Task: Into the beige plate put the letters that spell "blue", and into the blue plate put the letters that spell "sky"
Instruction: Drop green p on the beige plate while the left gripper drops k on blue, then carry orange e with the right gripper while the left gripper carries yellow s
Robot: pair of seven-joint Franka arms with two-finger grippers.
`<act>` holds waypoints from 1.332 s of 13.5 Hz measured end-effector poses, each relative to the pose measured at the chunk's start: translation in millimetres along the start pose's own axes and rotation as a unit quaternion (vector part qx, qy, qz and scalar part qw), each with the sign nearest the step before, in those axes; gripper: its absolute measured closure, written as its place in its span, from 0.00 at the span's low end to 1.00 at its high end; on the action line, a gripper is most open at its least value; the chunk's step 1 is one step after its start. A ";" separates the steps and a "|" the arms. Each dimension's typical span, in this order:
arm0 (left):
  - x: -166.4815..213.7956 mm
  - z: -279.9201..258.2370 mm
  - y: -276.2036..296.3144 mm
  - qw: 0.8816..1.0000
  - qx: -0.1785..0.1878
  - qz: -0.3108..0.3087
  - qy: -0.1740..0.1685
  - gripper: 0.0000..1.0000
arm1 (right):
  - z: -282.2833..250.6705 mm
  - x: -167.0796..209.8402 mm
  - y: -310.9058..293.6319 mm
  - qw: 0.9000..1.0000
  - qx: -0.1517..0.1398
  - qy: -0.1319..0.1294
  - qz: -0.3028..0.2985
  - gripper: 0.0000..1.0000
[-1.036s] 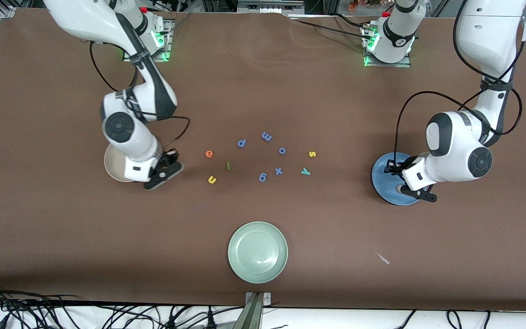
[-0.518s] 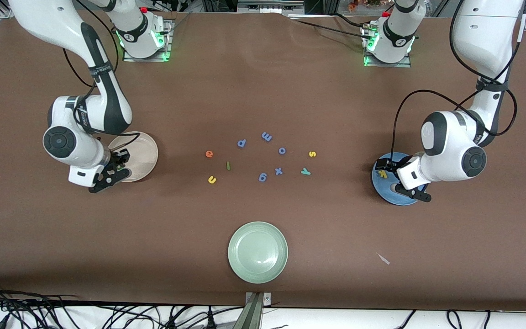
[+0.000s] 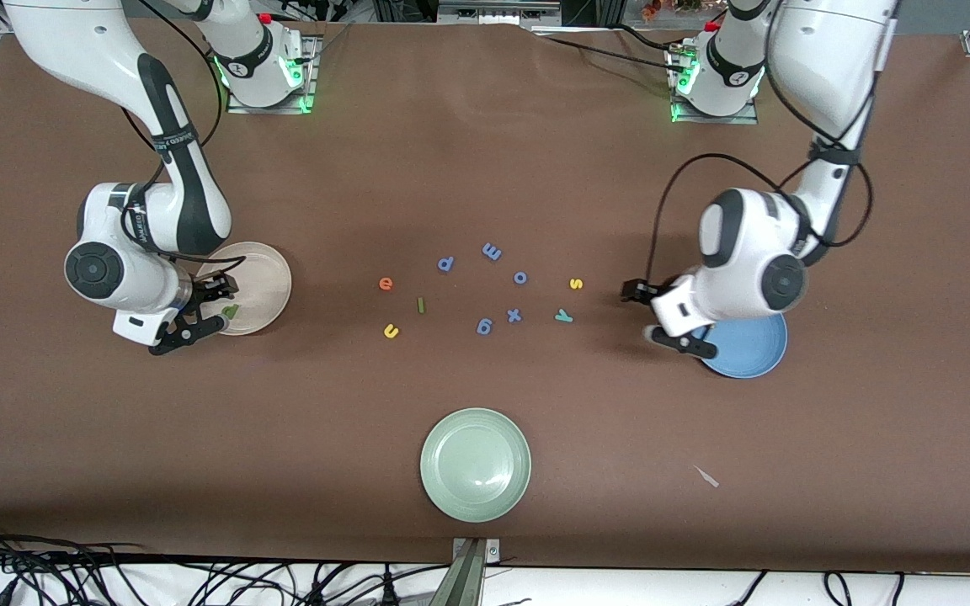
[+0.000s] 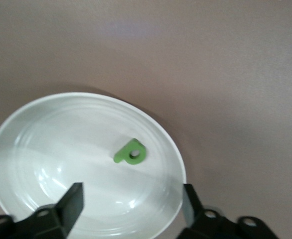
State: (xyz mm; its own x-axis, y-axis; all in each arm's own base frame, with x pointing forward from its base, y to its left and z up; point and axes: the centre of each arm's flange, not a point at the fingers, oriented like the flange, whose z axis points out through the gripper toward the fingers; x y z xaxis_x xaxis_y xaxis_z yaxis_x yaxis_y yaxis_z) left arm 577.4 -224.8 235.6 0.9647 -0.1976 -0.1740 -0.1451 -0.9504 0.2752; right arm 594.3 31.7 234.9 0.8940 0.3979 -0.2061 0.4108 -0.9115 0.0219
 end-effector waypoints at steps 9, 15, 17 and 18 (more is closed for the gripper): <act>-45.7 81.6 63.8 0.997 0.041 -0.057 0.039 0.18 | -24.2 38.6 -165.2 0.983 0.039 0.019 0.178 0.00; -56.5 95.5 67.8 0.995 0.047 -0.078 0.049 0.26 | -17.9 43.4 -239.5 0.959 0.066 0.048 0.271 0.00; -56.3 95.3 68.4 0.995 0.047 -0.078 0.051 0.31 | -3.9 41.3 -257.3 0.956 0.068 0.052 0.279 0.00; -56.3 95.3 68.4 0.995 0.047 -0.078 0.051 0.44 | 3.0 41.3 -268.1 0.957 0.068 0.052 0.277 0.00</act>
State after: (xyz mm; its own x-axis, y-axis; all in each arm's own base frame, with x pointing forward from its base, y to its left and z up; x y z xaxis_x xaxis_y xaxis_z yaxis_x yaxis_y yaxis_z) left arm 492.3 -301.6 174.1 0.9937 -0.0251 -0.1093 -0.0071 -0.9867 0.1622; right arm 520.6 292.2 217.7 0.9838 -0.1480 -0.1016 -0.1516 -0.9880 -0.0284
